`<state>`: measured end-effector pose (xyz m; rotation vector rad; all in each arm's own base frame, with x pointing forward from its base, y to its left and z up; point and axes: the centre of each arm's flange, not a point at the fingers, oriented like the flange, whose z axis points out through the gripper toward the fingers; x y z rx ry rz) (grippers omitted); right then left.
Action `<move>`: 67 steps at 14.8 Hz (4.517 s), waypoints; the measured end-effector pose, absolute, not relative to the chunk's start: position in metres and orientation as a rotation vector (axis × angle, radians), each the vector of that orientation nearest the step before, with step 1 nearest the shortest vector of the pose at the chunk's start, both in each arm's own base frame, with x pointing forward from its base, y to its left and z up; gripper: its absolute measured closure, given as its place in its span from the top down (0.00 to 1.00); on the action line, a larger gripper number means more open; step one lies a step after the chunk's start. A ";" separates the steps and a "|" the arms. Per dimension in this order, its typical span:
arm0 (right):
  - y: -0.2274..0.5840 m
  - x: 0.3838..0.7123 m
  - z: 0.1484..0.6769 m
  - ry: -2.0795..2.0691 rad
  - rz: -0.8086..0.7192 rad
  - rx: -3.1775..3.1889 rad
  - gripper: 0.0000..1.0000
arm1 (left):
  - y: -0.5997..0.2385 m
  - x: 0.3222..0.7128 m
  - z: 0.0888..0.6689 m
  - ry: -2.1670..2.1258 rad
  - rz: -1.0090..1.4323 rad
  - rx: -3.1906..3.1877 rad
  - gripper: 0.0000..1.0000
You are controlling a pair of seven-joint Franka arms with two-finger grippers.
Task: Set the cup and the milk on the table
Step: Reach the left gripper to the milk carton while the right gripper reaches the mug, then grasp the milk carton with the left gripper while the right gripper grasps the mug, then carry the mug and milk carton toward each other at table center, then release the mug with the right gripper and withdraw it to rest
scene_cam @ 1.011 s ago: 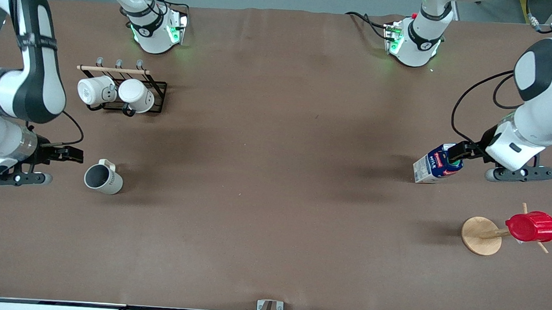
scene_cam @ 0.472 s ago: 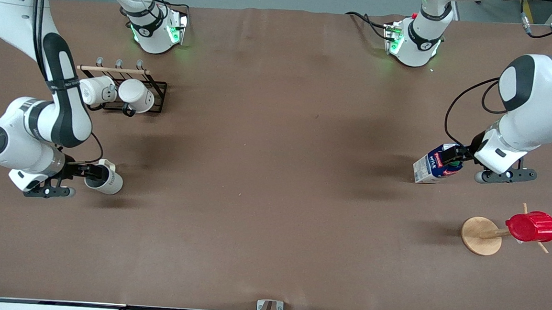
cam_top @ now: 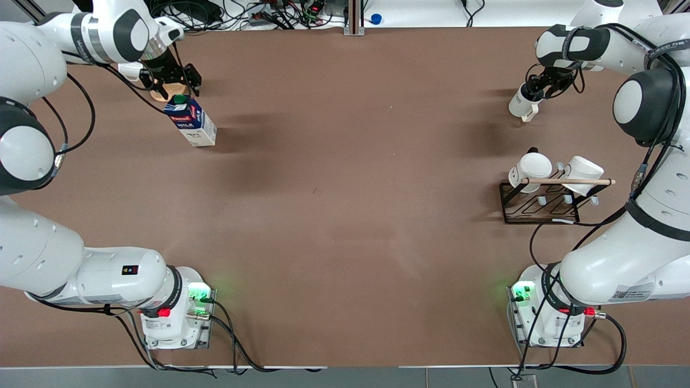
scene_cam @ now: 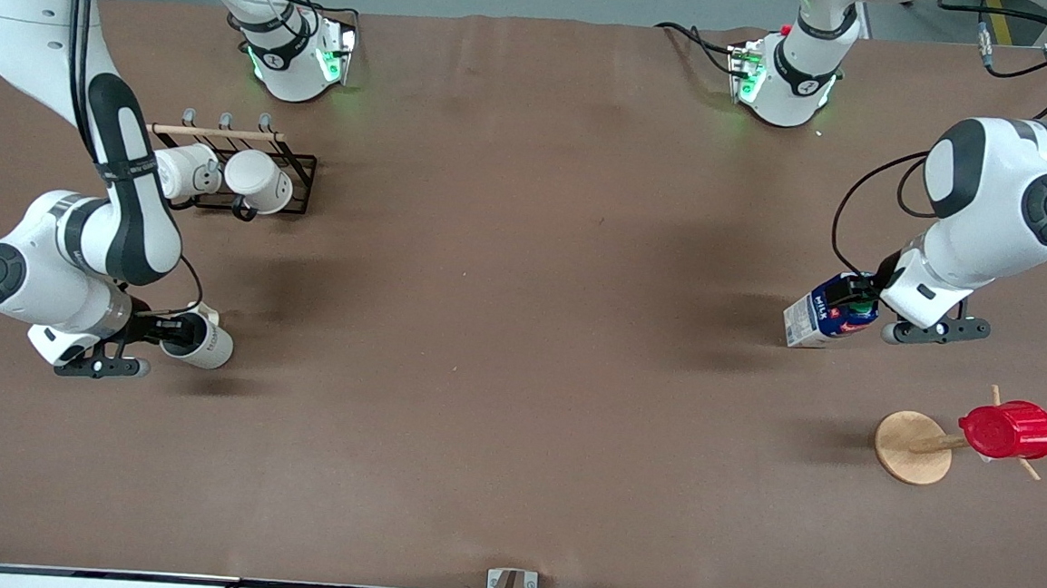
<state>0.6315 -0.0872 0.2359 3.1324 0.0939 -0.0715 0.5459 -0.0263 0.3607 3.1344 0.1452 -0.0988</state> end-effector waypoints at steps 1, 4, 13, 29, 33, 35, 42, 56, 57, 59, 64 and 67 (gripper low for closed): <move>-0.087 0.632 0.236 0.081 -0.068 3.141 0.41 | -0.026 0.543 0.356 0.143 -0.105 3.137 0.99; -0.086 0.632 0.237 0.045 -0.072 3.168 0.08 | -0.026 0.539 0.348 0.139 -0.118 3.140 0.99; 0.032 0.657 0.388 0.110 -0.180 3.242 0.04 | -0.025 0.537 0.338 0.140 -0.126 3.141 0.71; 0.426 0.544 0.294 -0.533 -0.003 3.182 0.04 | -0.088 0.579 0.410 -0.026 0.142 3.127 0.39; 0.445 0.533 0.274 -0.489 -0.019 3.202 0.04 | -0.146 0.588 0.419 -0.029 0.179 3.091 0.39; 0.457 0.524 0.270 -0.457 -0.012 3.216 0.04 | -0.182 0.582 0.417 -0.074 0.171 3.080 0.39; 0.471 0.516 0.258 -0.445 -0.004 3.242 0.04 | -0.336 0.530 0.378 -0.271 0.087 3.080 0.39; 0.440 0.539 0.291 -0.481 0.004 3.155 1.00 | -0.429 0.515 0.349 -0.132 0.097 3.112 0.39; 0.423 0.550 0.317 -0.488 0.021 3.132 1.00 | -0.430 0.512 0.347 -0.134 0.085 3.118 0.39; 0.380 0.568 0.381 -0.489 0.082 3.095 1.00 | -0.430 0.512 0.345 -0.135 0.075 3.124 0.39; 0.248 0.595 0.504 -0.556 0.252 2.986 1.00 | -0.430 0.507 0.338 -0.143 0.033 3.147 0.39; 0.163 0.600 0.547 -0.434 0.215 3.003 1.00 | -0.432 0.505 0.337 -0.159 0.031 3.148 0.39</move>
